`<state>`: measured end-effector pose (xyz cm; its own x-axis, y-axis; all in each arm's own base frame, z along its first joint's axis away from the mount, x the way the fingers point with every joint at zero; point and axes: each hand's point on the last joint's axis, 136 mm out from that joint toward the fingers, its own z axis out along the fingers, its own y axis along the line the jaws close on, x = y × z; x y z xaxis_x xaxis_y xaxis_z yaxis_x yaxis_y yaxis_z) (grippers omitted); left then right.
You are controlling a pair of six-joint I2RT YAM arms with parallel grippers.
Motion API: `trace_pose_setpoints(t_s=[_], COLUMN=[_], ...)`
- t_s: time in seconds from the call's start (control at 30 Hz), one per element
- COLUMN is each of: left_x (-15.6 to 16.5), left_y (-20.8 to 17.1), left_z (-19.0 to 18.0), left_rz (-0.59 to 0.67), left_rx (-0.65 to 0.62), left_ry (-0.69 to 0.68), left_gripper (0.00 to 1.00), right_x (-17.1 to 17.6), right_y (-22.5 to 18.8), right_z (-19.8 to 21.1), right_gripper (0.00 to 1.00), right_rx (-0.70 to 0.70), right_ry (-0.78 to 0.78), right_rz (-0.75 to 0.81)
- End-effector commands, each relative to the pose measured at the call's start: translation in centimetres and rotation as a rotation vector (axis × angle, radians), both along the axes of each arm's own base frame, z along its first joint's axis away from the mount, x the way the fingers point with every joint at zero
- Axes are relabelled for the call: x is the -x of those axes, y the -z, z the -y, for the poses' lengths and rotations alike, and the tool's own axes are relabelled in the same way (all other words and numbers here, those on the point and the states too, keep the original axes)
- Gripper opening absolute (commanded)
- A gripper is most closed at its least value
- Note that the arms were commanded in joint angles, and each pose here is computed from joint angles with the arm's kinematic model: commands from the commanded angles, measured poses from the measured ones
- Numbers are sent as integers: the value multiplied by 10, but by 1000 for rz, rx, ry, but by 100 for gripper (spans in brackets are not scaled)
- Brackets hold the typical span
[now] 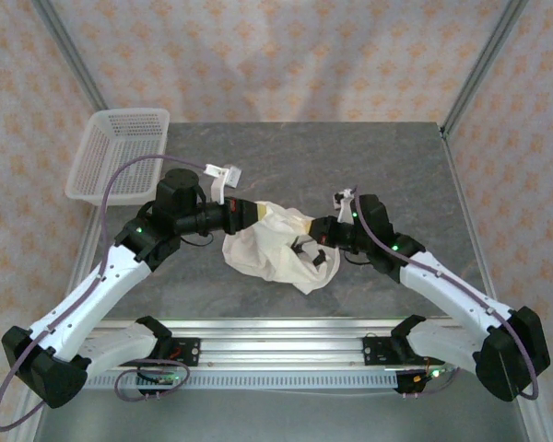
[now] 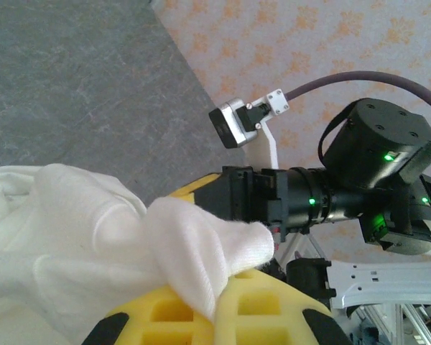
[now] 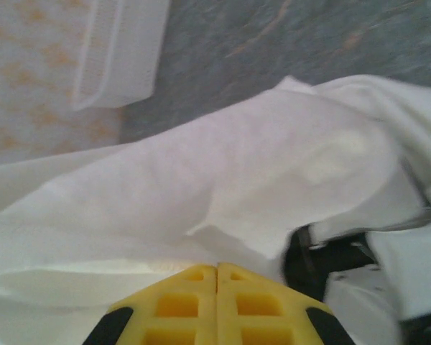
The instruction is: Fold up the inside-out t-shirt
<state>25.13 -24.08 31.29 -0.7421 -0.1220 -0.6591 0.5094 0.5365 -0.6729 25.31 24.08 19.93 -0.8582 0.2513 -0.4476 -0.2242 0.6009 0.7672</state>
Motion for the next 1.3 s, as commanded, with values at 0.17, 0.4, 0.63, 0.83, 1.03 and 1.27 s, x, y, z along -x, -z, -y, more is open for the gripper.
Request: trace_pose_setpoints(t_s=[0.17,0.4,0.63,0.83,1.03,1.27], left_x=[-30,-29,-8,-41,-69,-59], left_y=[45,47,50,88,126,130], left_z=[-22,-76,-34,-12,-4,-4], left_rz=[-2,111,151,39,-82,-83], left_rx=[-127,-287,-347,-499,-564,-512], left_ry=[-190,-405,-134,-150,-214,-198], left_gripper=[29,64,70,70,60,0], right_x=[5,3,7,18,18,13], right_y=[-72,-79,-75,-84,-86,-86], right_z=[-9,4,-13,-31,-27,-15], right_gripper=[0,0,0,0,0,0], right_rx=[-216,-157,-174,-180,-157,-102], right_ry=[-27,30,-56,-135,-110,-46], right_rz=[185,244,226,250,257,276])
